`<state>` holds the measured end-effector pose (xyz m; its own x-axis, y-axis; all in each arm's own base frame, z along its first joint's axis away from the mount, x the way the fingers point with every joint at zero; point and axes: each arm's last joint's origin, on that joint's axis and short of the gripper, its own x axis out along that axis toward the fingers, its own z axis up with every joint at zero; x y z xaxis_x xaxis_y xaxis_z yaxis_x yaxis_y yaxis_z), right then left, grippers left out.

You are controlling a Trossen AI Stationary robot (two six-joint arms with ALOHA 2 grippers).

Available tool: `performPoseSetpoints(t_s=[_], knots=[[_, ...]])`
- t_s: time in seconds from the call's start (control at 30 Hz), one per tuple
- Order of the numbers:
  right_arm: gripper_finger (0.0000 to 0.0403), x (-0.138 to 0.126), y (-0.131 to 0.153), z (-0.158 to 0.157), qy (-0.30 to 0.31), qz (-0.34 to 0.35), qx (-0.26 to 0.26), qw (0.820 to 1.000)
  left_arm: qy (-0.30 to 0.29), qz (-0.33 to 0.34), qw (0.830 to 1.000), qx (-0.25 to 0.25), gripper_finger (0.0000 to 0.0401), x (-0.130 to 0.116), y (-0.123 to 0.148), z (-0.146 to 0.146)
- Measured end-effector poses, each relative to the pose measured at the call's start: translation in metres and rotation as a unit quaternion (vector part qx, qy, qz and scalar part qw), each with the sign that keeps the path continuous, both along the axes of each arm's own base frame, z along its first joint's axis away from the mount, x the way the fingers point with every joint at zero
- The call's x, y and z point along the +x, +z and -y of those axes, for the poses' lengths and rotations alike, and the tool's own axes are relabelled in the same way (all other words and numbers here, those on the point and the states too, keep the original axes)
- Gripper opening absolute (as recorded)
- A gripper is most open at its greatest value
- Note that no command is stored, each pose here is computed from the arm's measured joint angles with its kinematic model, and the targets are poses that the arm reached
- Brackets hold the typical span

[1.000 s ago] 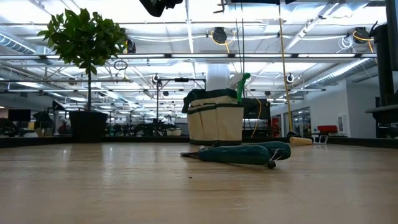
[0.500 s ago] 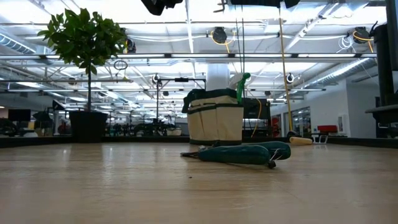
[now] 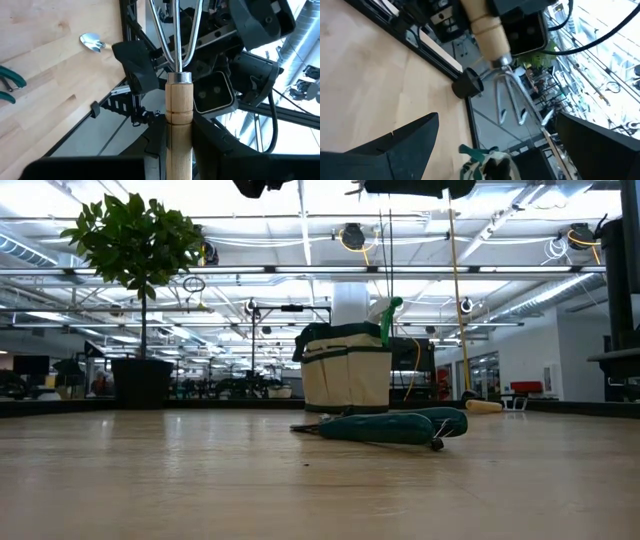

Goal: Pick & Place Garden tools in Gardening bag
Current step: Put the left hand rake into the gardening bag

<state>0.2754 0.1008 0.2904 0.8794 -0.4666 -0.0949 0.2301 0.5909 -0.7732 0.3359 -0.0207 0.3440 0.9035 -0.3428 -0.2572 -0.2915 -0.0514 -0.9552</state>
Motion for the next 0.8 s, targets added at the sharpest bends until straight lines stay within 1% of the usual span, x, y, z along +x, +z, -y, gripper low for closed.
performPoseSetpoints(t_s=[0.1,0.27,0.37,0.47,0.57,0.73,0.8], knots=[[0.0393,0.002,0.001,0.002,0.009,-0.002,-0.008,1.0,0.0,-0.001,1.0,-0.001,0.0065,0.001,-0.001,0.0],[0.0393,0.004,0.006,0.005,0.028,0.017,-0.01,0.999,-0.004,-0.022,1.0,-0.016,0.0065,0.009,-0.012,0.0],[0.0393,0.006,0.007,0.007,0.025,0.022,-0.022,0.999,-0.015,-0.018,0.999,-0.03,0.0065,0.018,-0.019,0.001],[0.0393,0.008,0.006,0.009,0.022,0.014,-0.029,0.999,-0.019,0.005,0.999,-0.041,0.0065,0.027,-0.021,-0.002],[0.0393,0.007,0.004,0.009,0.021,0.006,-0.03,0.999,-0.015,0.011,0.998,-0.053,0.0065,0.031,-0.023,-0.006],[0.0393,0.007,0.003,0.009,0.019,0.011,-0.016,1.0,-0.011,-0.004,0.998,-0.057,0.0065,0.037,-0.033,-0.013],[0.0393,0.007,0.003,0.009,0.011,0.016,-0.007,1.0,-0.008,0.003,0.998,-0.058,0.0065,0.038,-0.032,-0.016]])
